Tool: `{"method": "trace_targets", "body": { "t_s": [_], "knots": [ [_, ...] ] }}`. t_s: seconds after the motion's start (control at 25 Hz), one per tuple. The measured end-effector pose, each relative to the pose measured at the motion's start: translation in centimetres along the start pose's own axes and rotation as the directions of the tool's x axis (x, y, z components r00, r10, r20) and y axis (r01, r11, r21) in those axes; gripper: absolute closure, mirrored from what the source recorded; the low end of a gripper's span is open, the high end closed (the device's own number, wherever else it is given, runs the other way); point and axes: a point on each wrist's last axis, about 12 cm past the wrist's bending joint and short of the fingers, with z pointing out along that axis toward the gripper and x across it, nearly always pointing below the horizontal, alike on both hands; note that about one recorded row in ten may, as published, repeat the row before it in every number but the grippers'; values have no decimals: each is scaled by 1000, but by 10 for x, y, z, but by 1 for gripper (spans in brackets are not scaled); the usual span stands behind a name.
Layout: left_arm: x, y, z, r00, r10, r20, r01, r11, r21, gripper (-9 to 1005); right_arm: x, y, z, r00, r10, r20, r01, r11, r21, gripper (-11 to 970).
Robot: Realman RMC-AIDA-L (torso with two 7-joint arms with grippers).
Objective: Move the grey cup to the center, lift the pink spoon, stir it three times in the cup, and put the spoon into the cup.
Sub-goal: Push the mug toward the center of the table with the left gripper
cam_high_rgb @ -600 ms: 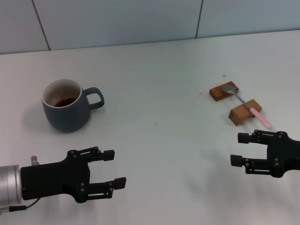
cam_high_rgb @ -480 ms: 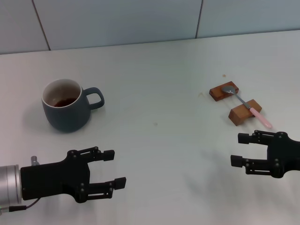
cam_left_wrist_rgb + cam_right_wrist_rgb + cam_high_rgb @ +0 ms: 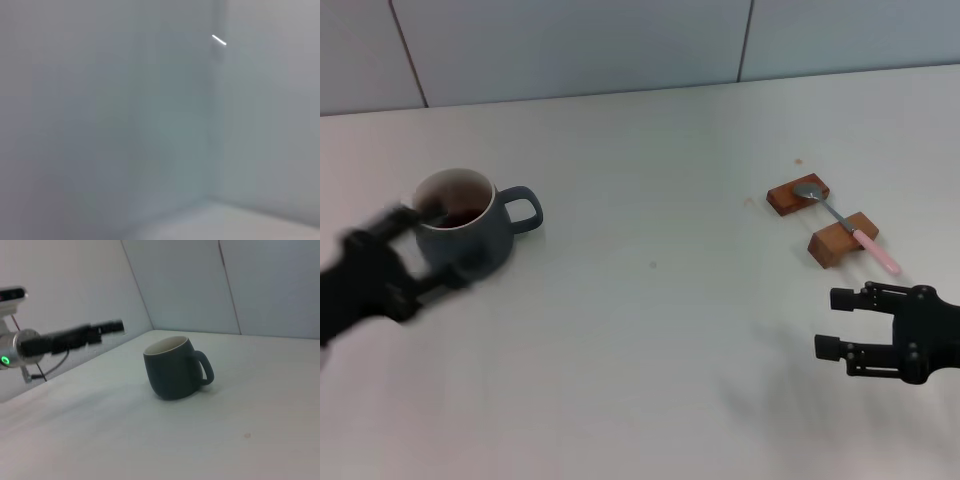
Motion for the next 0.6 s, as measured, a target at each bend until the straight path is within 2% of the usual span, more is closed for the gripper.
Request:
{"method": "trace_targets", "body": {
  "t_s": [0.12,0.16,0.2,0.24,0.32,0.36,0.4,0.48,0.52,0.56,0.6],
  "knots": [
    [-1,2,-5,1000,21,21,-20,999,-41,201,1,0,-1,1000,2,0,-2,1000,0,189],
    [-2,11,-17,995,78,61,-66,983,-169,203,1,1,-1,1000,2,-1,-2,1000,1,189],
    [2,20,-28,987,136,85,-99,934,-344,204,1,1,-2,1000,2,-1,-2,1000,1,189],
    [2,20,-28,987,136,85,-99,934,-344,205,1,1,-2,1000,2,-1,-2,1000,1,189],
    [8,22,-30,980,184,74,-135,894,-428,207,1,1,-3,1000,2,-2,-2,1000,2,189],
    [13,22,-28,972,229,54,-179,866,-467,208,1,1,-3,1000,2,-2,-2,1000,2,189],
    [19,20,-21,947,322,1,-274,808,-522,209,1,1,-4,1000,5,-3,-5,1000,2,189],
    [27,16,-11,917,394,-67,-360,740,-569,310,1,2,-4,1000,9,-1,-9,1000,-1,189],
    [27,16,-11,917,394,-67,-360,740,-569,361,1,2,-4,1000,9,-1,-9,1000,-1,189],
    [31,14,-5,895,429,-120,-413,700,-582,411,1,2,-4,1000,9,0,-9,1000,-3,189],
    [38,13,8,852,475,-219,-506,640,-579,462,1,2,-5,1000,9,0,-9,1000,-2,189]
  ]
}}
